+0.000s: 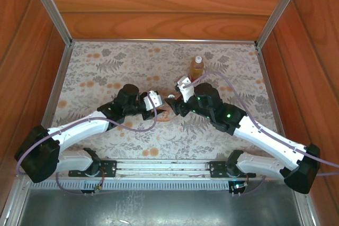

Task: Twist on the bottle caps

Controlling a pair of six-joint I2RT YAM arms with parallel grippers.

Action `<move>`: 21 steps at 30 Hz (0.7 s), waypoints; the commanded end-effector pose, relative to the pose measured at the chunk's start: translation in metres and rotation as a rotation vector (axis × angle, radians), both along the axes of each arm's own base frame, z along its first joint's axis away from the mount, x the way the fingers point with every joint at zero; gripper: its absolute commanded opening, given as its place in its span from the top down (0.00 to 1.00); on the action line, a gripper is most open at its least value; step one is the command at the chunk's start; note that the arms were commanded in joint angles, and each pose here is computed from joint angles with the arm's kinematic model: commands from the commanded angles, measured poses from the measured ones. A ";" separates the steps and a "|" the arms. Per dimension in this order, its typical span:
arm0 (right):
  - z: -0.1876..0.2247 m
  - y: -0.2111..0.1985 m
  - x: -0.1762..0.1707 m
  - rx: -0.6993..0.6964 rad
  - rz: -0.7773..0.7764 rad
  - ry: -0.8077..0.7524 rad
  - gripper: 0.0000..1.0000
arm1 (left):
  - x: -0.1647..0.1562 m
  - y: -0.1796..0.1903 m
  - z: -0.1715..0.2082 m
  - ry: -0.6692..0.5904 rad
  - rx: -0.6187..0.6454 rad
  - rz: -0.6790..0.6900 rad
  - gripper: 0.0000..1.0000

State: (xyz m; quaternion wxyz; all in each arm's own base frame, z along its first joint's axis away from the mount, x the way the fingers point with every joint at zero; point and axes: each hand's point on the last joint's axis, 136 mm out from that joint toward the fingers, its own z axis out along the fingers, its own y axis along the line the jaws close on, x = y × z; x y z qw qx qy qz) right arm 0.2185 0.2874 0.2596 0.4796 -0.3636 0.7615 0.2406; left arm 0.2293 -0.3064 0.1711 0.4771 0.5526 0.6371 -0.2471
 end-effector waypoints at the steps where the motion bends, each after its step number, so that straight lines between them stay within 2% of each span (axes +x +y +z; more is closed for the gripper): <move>1: 0.002 0.007 0.003 0.033 0.018 -0.010 0.41 | -0.001 -0.005 0.025 -0.012 -0.066 -0.018 0.42; 4: -0.001 0.009 0.002 0.034 0.024 0.005 0.57 | -0.001 -0.003 0.025 -0.011 -0.066 -0.012 0.42; 9: -0.001 0.010 0.000 0.038 0.031 0.013 0.72 | 0.002 -0.002 0.025 -0.013 -0.063 0.006 0.42; 13: 0.001 0.009 0.002 0.042 0.015 0.014 0.77 | 0.003 -0.002 0.024 -0.011 -0.061 0.014 0.39; 15: 0.001 0.006 0.006 0.033 -0.009 0.011 0.78 | 0.003 -0.002 0.025 -0.013 -0.062 0.018 0.30; 16: 0.001 0.004 0.009 0.023 -0.027 0.008 0.79 | 0.004 0.000 0.026 -0.015 -0.063 0.026 0.19; 17: -0.001 0.002 0.013 0.005 -0.044 0.006 0.80 | 0.004 0.001 0.026 -0.019 -0.063 0.034 0.12; 19: -0.005 -0.002 0.021 -0.025 -0.079 -0.002 0.82 | 0.004 0.007 0.028 -0.031 -0.066 0.059 0.04; 21: -0.008 -0.005 0.031 -0.040 -0.111 -0.010 0.83 | 0.004 0.013 0.030 -0.042 -0.070 0.090 0.00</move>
